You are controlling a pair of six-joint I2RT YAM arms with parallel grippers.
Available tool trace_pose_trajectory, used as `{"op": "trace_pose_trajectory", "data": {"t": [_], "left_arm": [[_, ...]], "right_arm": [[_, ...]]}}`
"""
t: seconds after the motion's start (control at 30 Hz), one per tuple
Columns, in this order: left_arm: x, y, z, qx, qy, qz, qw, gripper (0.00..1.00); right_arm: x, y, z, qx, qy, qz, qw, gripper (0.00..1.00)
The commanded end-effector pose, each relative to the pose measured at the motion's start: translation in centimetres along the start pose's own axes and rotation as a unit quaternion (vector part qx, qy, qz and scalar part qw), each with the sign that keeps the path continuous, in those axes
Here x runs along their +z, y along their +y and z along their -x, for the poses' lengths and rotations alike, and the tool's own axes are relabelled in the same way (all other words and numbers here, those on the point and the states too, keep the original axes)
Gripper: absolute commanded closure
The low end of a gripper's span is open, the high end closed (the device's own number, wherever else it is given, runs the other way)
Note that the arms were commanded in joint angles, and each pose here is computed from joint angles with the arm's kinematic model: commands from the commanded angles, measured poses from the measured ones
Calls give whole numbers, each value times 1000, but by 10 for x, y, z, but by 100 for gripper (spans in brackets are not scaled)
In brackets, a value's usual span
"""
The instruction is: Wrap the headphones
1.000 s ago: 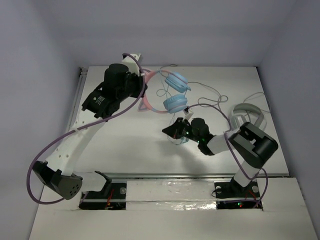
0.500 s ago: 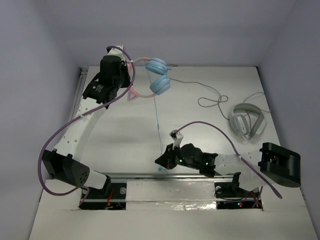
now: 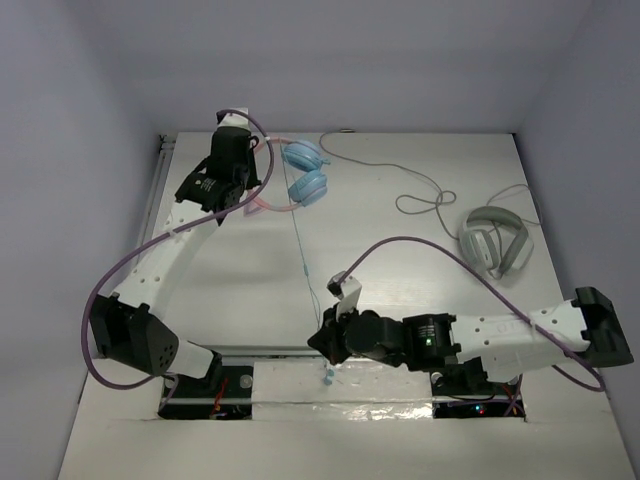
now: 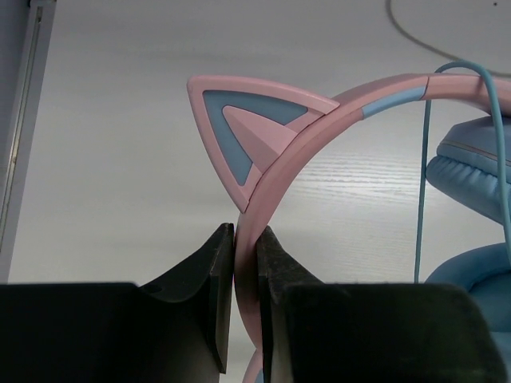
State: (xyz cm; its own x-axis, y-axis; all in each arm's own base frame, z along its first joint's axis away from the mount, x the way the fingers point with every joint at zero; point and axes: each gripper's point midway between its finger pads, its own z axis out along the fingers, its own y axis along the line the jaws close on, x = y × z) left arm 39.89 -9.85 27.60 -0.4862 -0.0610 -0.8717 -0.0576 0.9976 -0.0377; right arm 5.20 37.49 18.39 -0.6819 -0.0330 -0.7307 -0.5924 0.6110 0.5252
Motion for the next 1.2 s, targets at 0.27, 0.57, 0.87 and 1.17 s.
{"op": "trace_pose_trajectory", "data": {"t": [0.27,0.57,0.87,1.17], "left_arm": [[-31,-9,-44,61,-4,32,998,100],[-60,-48,-138,172,88,-49,980,100],[-99,-89,-160,189,117,-193,956,100],[-108,-96,-168,207,127,-228,943,100]], "right_arm": [[-67,-2,75,-89,-54,-57,993,100],[-89,-27,125,-136,-105,-121,978,100],[-85,-104,167,-142,-138,-231,953,100],[-65,-144,174,-151,-146,-347,914,100]]}}
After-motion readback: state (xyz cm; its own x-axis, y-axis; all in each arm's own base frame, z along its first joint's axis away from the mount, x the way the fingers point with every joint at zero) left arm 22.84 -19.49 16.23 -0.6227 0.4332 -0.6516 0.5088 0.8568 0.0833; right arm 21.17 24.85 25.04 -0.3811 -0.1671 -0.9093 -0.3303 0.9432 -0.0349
